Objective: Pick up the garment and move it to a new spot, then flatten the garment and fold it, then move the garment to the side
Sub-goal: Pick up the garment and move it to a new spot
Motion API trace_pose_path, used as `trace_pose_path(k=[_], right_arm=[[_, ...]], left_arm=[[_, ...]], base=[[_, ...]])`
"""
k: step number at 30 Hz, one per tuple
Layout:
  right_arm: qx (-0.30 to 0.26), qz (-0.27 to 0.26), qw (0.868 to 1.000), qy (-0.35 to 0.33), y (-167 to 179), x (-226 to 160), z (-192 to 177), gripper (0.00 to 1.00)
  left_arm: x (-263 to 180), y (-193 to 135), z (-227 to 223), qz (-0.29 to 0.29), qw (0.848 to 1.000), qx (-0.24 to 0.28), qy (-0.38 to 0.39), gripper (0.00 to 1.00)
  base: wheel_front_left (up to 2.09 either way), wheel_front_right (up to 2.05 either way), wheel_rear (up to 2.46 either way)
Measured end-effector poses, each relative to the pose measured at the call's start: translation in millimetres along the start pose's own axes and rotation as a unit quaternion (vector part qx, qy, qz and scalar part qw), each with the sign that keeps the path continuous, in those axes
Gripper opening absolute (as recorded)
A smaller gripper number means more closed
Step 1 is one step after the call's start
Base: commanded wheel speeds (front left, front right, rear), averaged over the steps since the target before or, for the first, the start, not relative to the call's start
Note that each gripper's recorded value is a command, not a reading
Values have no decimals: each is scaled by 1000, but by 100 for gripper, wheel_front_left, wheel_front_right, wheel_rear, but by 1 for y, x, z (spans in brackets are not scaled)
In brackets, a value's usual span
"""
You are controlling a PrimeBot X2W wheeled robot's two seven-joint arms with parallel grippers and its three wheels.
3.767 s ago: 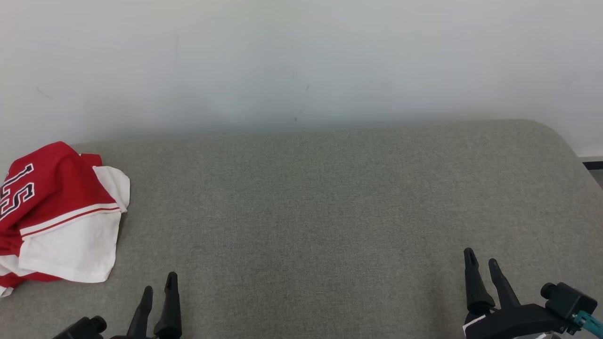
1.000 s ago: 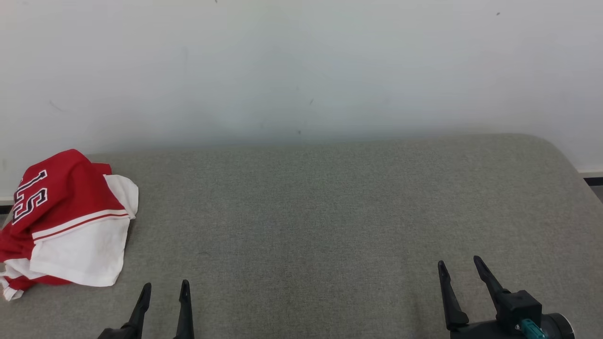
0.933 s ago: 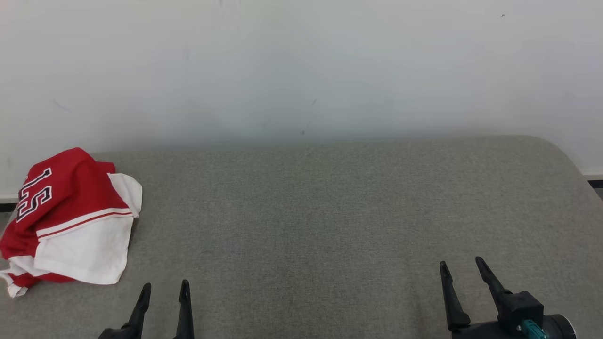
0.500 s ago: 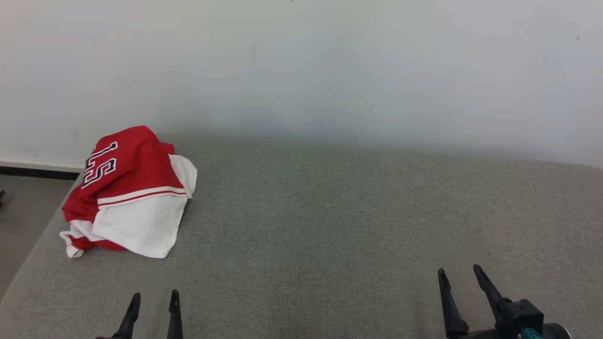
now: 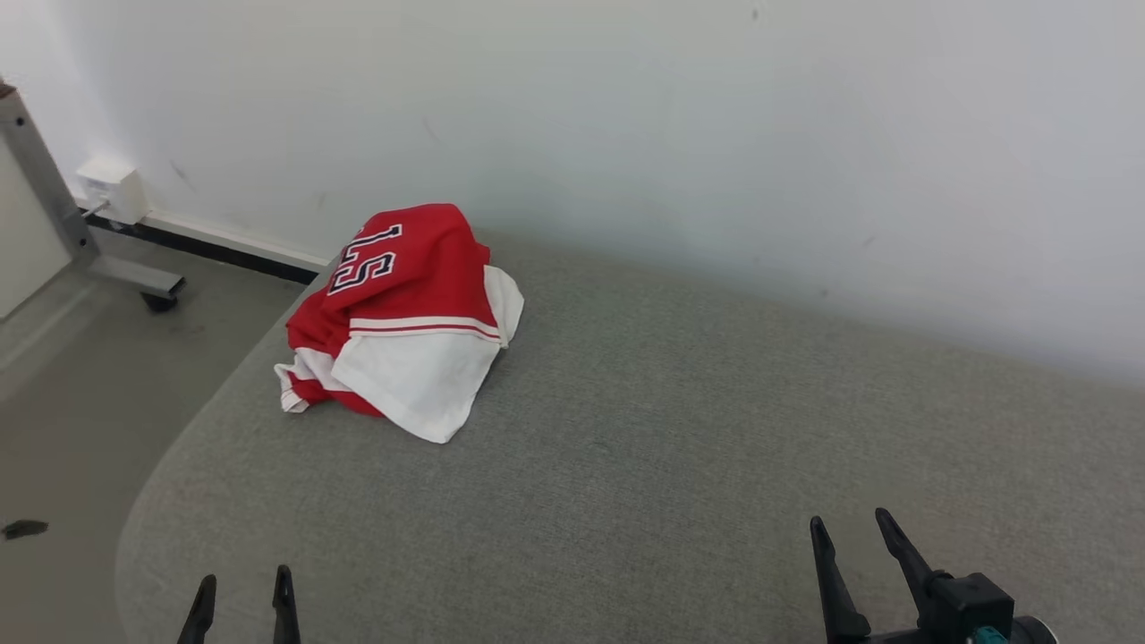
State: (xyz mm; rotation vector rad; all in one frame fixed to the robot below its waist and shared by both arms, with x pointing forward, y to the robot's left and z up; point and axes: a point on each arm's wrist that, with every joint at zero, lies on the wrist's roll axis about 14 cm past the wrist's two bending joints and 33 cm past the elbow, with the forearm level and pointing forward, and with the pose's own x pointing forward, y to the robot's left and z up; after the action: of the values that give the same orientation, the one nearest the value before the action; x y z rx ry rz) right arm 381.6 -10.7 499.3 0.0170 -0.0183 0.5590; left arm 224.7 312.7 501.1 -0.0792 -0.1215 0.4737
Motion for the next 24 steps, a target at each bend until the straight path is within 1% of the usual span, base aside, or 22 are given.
trace_pose_path(k=[5, 11, 17, 24], right_arm=[[-4, 35, 999, -5, 20, 19, 4, 100], [1, 53, 999, 2, 29, 32, -2, 100], [4, 59, 998, 7, 33, 35, -6, 100], [6, 55, 998, 11, 30, 35, -10, 100]], left_arm=[[-9, 23, 4, 38, 999, 4, -4, 100], [-12, 33, 6, 62, 998, 10, -3, 100], [-14, 37, 5, 70, 998, 11, 0, 100], [-11, 37, 3, 68, 998, 9, 3, 100]], base=[[0, 0, 0], [0, 0, 0], [0, 0, 0], [0, 0, 0]])
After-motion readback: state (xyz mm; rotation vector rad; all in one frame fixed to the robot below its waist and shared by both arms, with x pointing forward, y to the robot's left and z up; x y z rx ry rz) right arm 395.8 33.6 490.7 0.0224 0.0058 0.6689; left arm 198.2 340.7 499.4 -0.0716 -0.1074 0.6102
